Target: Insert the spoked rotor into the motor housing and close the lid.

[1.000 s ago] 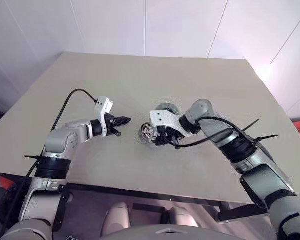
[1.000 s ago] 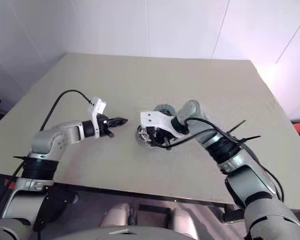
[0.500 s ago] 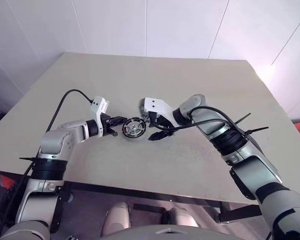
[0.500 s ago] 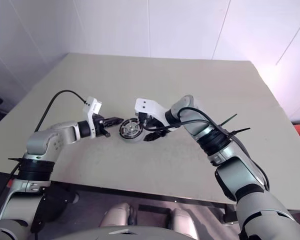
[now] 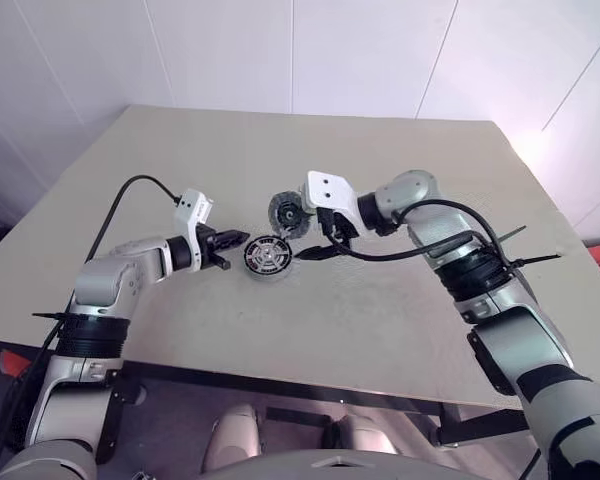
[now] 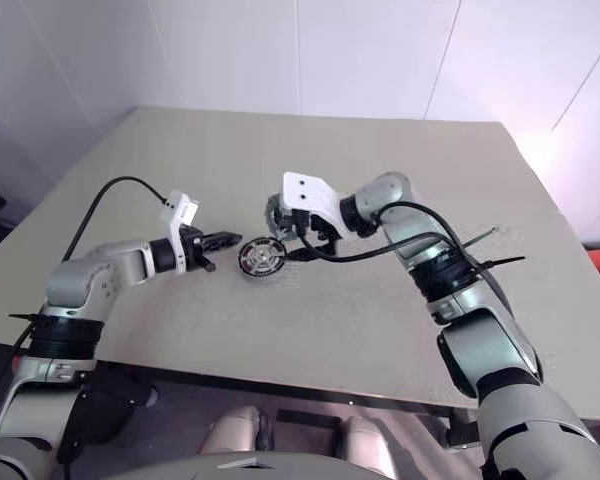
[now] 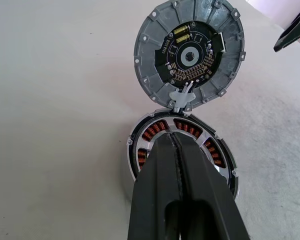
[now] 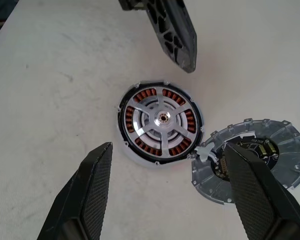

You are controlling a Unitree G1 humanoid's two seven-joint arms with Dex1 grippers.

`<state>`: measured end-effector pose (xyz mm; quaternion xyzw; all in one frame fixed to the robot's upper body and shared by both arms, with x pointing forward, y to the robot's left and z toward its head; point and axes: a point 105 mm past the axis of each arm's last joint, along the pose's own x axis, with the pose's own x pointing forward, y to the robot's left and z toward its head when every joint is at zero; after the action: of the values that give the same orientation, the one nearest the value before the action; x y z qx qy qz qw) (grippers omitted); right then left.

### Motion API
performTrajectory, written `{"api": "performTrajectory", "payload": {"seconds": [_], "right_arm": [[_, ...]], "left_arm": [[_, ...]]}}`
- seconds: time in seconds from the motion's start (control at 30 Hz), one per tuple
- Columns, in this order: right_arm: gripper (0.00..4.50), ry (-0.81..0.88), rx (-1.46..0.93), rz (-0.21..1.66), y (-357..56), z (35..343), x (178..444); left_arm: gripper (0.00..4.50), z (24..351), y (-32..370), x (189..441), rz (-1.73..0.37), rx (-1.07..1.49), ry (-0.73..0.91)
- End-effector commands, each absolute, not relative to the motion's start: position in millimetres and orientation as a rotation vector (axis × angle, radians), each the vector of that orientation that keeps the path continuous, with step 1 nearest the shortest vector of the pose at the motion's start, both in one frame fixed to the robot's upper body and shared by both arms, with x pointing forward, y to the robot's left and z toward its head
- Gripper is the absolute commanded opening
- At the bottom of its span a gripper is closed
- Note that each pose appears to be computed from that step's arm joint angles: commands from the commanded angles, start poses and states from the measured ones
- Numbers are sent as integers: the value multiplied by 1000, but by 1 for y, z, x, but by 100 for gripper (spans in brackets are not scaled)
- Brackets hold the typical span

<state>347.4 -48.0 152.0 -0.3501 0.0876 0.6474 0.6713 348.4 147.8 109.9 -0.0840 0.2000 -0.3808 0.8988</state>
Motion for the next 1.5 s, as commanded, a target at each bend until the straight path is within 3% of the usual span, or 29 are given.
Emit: {"api": "performTrajectory", "payload": {"seconds": [0.03, 0.37, 0.8, 1.33, 1.5], "right_arm": [[400, 125, -816, 1466, -46, 163, 350], [400, 85, -757, 1416, -40, 163, 352], [400, 55, -767, 1369, -46, 174, 355], [400, 47, -776, 1367, -51, 177, 356], [400, 75, -807, 1397, -62, 170, 350]], "left_arm": [[0, 114, 157, 353, -743, -136, 390], [0, 73, 147, 364, -710, -18, 494], [0, 77, 97, 366, -916, 4, 481], [0, 80, 61, 359, -1039, -3, 482], [0, 78, 68, 357, -1019, -13, 492]]}}
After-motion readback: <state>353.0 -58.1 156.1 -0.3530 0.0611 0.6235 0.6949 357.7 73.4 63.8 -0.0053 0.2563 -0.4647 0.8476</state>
